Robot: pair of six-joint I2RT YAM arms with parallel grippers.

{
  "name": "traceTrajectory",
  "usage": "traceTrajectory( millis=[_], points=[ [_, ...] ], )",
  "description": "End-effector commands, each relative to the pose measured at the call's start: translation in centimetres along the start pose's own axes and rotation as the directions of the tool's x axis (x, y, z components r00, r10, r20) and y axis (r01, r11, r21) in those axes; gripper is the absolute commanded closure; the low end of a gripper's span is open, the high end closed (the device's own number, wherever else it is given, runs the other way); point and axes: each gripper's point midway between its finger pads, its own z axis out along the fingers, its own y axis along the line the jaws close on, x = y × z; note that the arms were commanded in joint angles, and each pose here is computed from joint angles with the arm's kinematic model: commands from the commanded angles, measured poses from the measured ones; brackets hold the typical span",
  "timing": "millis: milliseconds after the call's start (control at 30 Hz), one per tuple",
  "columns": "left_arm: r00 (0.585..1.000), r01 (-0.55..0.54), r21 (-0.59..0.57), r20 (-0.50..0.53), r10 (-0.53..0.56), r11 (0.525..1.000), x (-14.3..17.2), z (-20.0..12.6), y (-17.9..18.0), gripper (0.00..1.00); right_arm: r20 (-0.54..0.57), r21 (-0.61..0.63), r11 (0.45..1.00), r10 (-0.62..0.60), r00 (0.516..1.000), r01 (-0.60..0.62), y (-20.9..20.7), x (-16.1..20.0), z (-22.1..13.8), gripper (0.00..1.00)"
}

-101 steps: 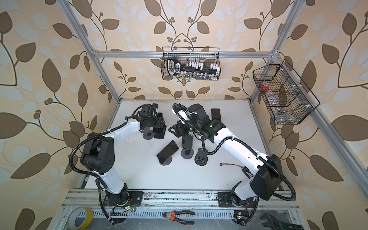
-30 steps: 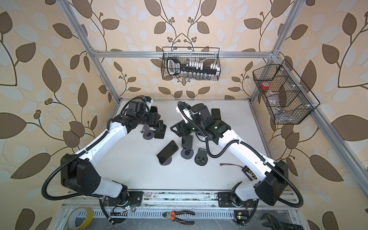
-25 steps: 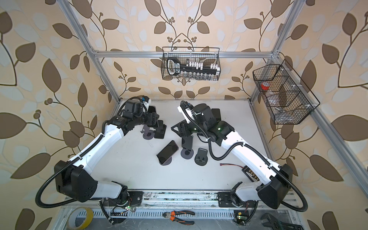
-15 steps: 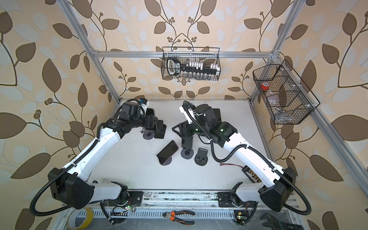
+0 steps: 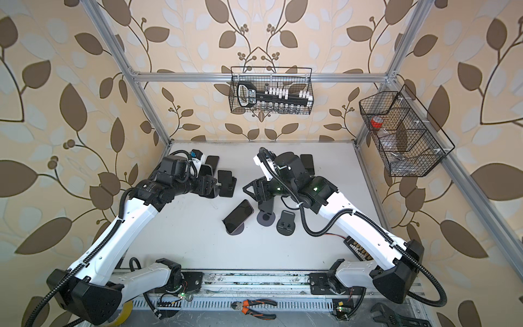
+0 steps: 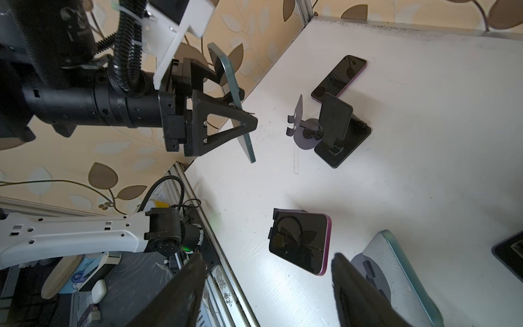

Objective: Remove the phone from the phone stand
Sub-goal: Remove the phone from the phone stand, then place the phone at the middle-left of the table.

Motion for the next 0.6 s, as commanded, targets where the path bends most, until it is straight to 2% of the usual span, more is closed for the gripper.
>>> traceTrajectory(
  millis=[0, 300, 567],
  points=[
    [1.0, -0.017, -0.027, 0.005, 0.017, 0.999, 0.9, -1.1, 0.6, 0.41, -0.032, 0.009, 1.0, 0.011, 0.999, -0.01, 0.0, 0.9, 0.7, 0.29],
    [0.996, 0.004, -0.053, -0.086, -0.008, 0.999, 4.9, -0.5, 1.4, 0.41, -0.045, -0.015, 1.0, -0.009, 0.999, 0.009, 0.9, 1.0, 1.7, 0.29],
    [0.98, -0.029, -0.075, -0.197, 0.013, 0.997, 8.6, 2.3, 2.3, 0.41, -0.035, -0.001, 1.0, -0.01, 0.999, 0.01, 0.7, 1.6, 1.0, 0.29]
  ],
)
